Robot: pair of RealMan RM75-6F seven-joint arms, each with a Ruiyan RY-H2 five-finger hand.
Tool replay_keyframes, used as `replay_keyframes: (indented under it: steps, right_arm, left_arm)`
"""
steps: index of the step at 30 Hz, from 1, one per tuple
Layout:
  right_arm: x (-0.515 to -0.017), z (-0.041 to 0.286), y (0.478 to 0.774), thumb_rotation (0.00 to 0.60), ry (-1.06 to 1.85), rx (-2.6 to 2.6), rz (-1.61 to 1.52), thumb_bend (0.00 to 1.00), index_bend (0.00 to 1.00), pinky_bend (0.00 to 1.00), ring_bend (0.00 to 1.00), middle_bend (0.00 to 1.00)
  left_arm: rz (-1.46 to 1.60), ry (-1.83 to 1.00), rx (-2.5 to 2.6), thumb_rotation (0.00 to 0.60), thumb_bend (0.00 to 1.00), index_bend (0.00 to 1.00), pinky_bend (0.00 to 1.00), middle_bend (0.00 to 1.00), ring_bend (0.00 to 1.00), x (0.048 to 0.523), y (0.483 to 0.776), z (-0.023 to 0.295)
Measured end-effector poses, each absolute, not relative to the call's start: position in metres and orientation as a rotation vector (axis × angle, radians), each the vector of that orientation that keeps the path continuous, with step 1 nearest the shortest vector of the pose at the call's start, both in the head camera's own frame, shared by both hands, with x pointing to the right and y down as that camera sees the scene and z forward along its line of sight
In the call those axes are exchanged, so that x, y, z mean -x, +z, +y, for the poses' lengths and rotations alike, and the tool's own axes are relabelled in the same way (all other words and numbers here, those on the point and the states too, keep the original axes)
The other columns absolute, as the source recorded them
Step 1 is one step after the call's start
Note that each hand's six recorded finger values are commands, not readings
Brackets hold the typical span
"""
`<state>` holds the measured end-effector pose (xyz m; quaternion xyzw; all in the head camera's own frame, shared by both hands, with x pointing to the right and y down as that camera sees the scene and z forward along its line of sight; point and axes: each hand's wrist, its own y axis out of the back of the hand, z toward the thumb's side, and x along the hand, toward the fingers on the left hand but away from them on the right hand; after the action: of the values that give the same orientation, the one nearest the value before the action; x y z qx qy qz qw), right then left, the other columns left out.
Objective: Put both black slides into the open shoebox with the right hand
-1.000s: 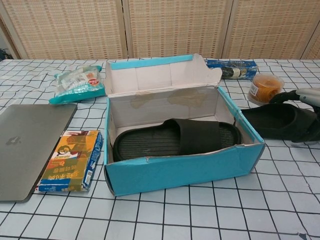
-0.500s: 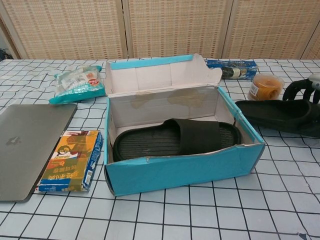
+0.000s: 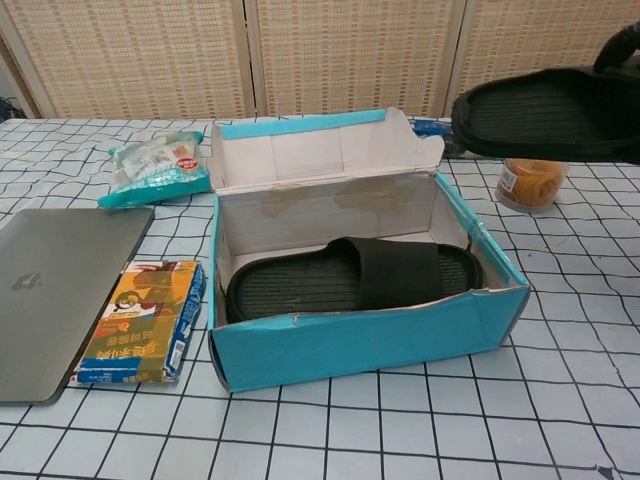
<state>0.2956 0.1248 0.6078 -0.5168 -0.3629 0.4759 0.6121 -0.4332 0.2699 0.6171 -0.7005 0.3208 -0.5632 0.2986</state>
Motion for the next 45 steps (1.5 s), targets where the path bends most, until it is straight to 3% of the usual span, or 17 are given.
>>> replay_keyframes:
  steps: [10, 20, 28, 45]
  right_arm:
    - [-0.183, 0.136, 0.628, 0.600, 0.764, 1.357, -0.859, 0.04, 0.57, 0.51, 0.48, 0.62]
    - [-0.119, 0.142, 0.666, 0.600, 0.697, 1.452, -0.804, 0.04, 0.58, 0.51, 0.48, 0.62]
    - [-0.103, 0.150, 0.691, 0.600, 0.702, 1.466, -0.761, 0.04, 0.58, 0.51, 0.48, 0.62]
    - [-0.126, 0.166, 0.722, 0.600, 0.807, 1.526, -0.660, 0.04, 0.56, 0.50, 0.45, 0.62]
  left_arm:
    - [0.876, -1.485, 1.871, 0.600, 0.72, 0.44, 0.67, 0.45, 0.48, 0.433, 0.614, 0.269]
    - [0.898, -1.475, 1.879, 0.600, 0.72, 0.44, 0.67, 0.45, 0.48, 0.435, 0.612, 0.267]
    - [0.897, -1.474, 1.881, 0.600, 0.72, 0.44, 0.67, 0.45, 0.48, 0.436, 0.611, 0.267]
    - [0.892, -1.481, 1.881, 0.600, 0.72, 0.44, 0.67, 0.45, 0.48, 0.435, 0.613, 0.268]
